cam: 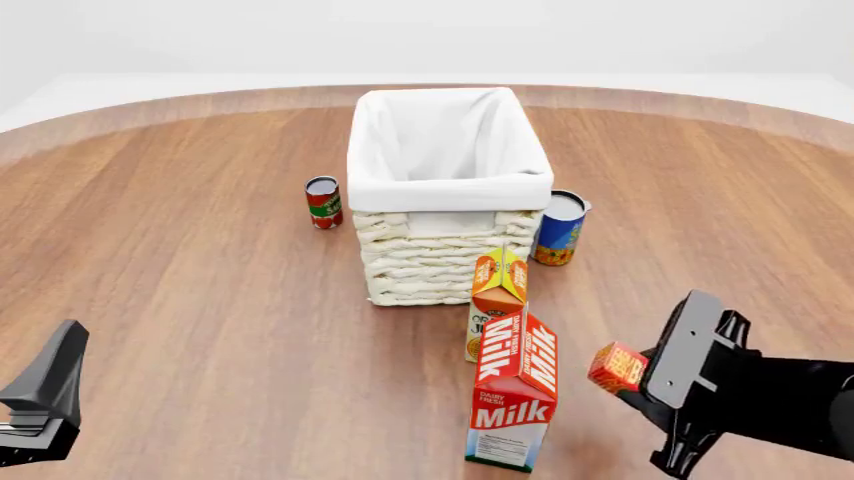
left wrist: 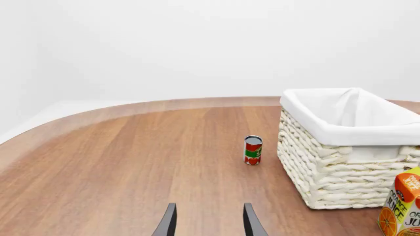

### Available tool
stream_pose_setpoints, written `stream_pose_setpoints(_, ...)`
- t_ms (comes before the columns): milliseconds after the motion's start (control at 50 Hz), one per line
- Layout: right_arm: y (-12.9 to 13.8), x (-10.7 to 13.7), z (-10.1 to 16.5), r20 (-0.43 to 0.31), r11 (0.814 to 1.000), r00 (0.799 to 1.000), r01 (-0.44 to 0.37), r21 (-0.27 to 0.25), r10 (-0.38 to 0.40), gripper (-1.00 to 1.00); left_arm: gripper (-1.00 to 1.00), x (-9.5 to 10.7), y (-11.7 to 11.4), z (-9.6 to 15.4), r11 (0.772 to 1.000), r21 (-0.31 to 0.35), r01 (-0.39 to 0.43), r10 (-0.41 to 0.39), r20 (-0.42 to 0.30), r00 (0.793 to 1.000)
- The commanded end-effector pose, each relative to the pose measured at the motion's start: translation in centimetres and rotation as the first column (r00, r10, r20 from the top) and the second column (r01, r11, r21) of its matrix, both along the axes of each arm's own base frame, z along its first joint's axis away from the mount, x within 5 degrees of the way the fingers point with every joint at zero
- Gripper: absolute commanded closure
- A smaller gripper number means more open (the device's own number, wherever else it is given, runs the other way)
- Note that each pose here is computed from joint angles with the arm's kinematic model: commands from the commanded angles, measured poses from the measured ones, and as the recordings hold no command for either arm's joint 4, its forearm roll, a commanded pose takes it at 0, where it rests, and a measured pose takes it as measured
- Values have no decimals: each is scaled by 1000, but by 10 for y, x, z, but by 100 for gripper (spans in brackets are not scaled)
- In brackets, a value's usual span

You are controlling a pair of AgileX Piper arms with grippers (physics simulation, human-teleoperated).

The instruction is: Pick up the butter and put it in the basket.

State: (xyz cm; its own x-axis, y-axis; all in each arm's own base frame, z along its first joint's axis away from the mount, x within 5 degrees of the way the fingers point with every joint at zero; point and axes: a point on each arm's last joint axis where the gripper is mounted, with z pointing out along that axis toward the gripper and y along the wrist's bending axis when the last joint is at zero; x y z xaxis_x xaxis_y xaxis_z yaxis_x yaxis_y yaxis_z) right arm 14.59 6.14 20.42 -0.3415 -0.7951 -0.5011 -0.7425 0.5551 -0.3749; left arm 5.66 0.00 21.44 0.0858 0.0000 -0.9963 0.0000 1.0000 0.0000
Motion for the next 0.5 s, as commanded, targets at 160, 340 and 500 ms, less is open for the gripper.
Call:
stream_pose_setpoints(160, -1, -22, 43, 126, 985, 990, 38, 167, -60, 100, -100, 0, 0, 0, 1000, 0, 0, 0, 0, 1000)
stream_pose_setpoints(340, -3, -34, 45, 140, 970, 986, 51, 237, -86, 100, -100, 0, 0, 0, 1000, 0, 0, 0, 0, 1000)
stream_pose_setpoints(500, -8, -33, 52, 160, 962, 979, 83, 259, -128, 100, -100, 0, 0, 0, 1000, 0, 0, 0, 0, 1000)
